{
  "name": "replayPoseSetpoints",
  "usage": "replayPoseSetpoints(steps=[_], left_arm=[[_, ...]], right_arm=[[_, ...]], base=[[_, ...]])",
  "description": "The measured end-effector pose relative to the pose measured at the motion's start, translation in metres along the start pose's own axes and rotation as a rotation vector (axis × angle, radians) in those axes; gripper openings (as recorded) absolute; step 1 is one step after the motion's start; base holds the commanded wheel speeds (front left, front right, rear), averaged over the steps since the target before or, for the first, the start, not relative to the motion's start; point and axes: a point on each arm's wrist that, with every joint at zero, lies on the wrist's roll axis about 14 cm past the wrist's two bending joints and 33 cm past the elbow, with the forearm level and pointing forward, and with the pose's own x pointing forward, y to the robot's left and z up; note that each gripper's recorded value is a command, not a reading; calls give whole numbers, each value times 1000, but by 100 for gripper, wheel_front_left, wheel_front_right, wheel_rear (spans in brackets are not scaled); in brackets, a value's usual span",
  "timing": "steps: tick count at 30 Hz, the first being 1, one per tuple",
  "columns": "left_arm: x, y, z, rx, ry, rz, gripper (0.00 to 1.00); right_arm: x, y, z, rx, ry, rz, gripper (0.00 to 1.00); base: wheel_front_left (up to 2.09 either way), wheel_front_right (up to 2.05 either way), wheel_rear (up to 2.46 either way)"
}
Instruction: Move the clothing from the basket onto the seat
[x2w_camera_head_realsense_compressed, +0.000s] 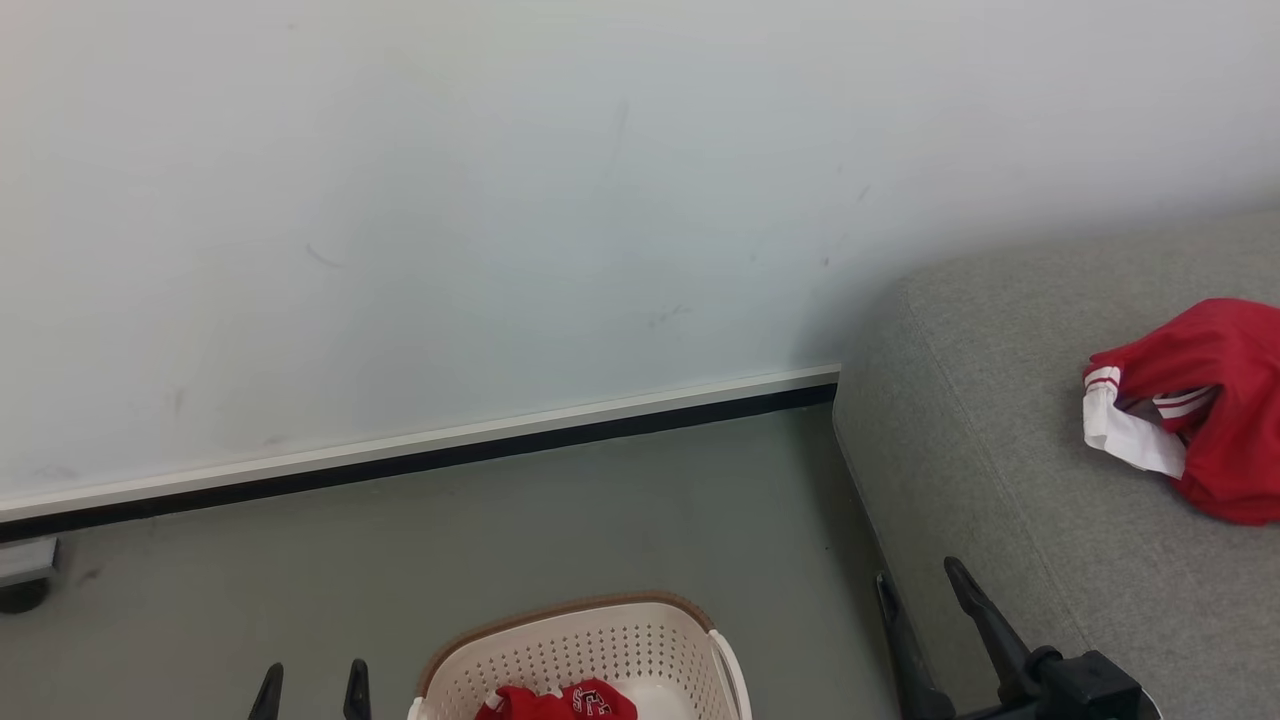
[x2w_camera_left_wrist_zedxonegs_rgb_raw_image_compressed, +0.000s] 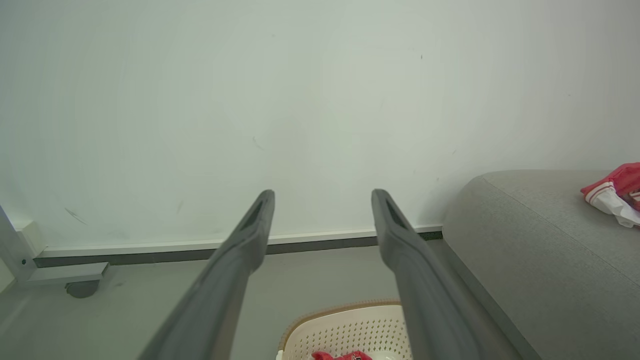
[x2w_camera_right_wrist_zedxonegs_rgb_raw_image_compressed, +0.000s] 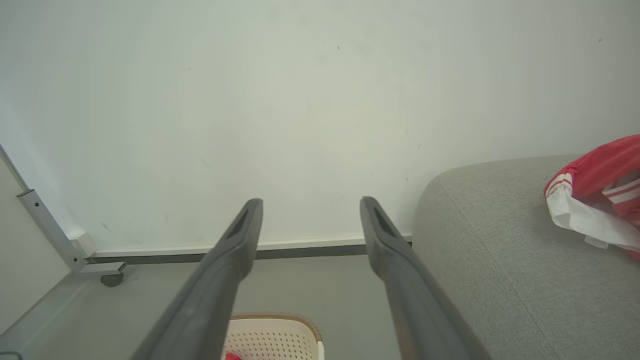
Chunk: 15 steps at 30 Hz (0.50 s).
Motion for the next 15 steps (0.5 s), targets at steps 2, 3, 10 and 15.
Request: replayPoseSetpoints(steps=[2, 3, 10, 15], left_arm=[[-1, 0, -1, 3, 4, -1, 100], [-1, -1, -1, 5, 4, -6, 100], [-3, -3, -2, 9, 6, -10, 100], [-6, -5, -7, 8, 26, -20, 100]], right_arm=[[0, 1, 0, 0, -1, 2, 100], [0, 1, 0, 0, -1, 2, 100], [-1, 2, 1, -2, -2, 8, 100], [-3, 3, -1, 1, 4, 9, 100]], base=[[0, 0, 0], [0, 0, 0], [0, 0, 0], [0, 0, 0]])
